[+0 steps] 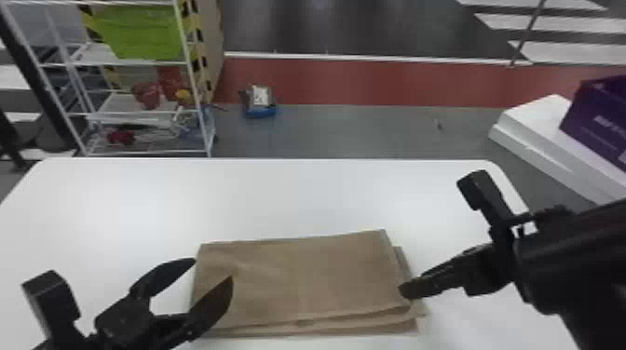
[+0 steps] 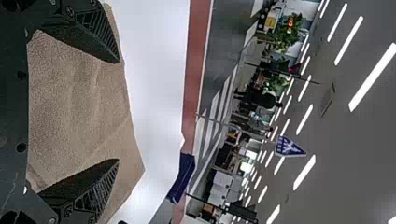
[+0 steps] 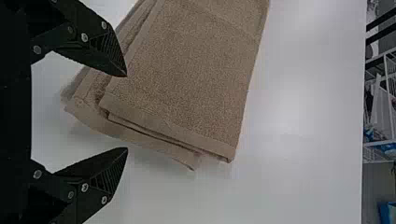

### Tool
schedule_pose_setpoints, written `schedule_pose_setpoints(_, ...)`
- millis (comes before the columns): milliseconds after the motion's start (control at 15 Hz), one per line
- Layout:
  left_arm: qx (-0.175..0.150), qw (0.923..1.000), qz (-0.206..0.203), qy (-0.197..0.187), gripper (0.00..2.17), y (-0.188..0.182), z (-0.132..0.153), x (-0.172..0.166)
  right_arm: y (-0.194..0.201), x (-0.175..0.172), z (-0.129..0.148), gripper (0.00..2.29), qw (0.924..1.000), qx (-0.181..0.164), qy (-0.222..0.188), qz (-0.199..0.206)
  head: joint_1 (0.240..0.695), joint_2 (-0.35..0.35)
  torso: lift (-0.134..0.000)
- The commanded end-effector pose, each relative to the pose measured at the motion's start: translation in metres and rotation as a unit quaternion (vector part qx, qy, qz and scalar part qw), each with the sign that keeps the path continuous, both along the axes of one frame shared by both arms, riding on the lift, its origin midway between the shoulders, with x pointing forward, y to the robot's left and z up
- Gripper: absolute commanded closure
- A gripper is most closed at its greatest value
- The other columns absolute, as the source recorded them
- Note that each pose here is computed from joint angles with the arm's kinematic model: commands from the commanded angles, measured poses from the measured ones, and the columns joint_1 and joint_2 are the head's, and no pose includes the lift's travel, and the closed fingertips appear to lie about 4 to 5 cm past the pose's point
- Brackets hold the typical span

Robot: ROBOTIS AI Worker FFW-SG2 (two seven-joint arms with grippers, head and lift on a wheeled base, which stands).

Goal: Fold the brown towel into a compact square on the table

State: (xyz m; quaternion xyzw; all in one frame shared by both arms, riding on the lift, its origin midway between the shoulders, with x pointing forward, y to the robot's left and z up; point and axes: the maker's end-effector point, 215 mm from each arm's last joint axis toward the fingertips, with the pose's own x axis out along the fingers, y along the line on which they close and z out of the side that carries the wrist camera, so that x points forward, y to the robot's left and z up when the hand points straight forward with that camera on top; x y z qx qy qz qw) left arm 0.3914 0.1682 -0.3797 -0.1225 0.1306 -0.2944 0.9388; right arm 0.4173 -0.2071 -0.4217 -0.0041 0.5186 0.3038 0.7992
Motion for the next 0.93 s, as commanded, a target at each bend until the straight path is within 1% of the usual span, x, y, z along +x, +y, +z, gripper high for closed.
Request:
schedule_pose_setpoints(0, -0.002, 1.0000, 0.001, -0.002, 0.14, -0.001, 0.002, 0.002, -0.001, -0.001, -0.004, 0.38, 0.9999, -0.008, 0.006, 0.000, 0.695, -0.055, -0.124)
schedule_pose_setpoints(333, -0.003, 1.0000, 0.000, -0.005, 0.14, 0.000, 0.003, 0.002, 0.006, -0.001, -0.003, 0.38, 0.9999, -0.010, 0.005, 0.010, 0.695, -0.053, -0.124)
schedule_pose_setpoints(533, -0.002, 1.0000, 0.001, -0.006, 0.14, 0.001, 0.003, 0.002, 0.009, -0.002, -0.006, 0.41, 0.9998, -0.010, 0.010, 0.013, 0.695, -0.046, -0.124)
schedule_pose_setpoints(600, -0.002, 1.0000, 0.002, -0.008, 0.14, 0.002, 0.003, 0.003, 0.011, -0.003, -0.008, 0.46, 0.9998, -0.010, 0.012, 0.015, 0.695, -0.043, -0.124)
schedule_pose_setpoints(867, -0.003, 1.0000, 0.002, -0.009, 0.14, 0.003, 0.004, 0.003, 0.012, -0.003, -0.006, 0.46, 0.9997, -0.007, 0.013, 0.018, 0.695, -0.034, -0.124)
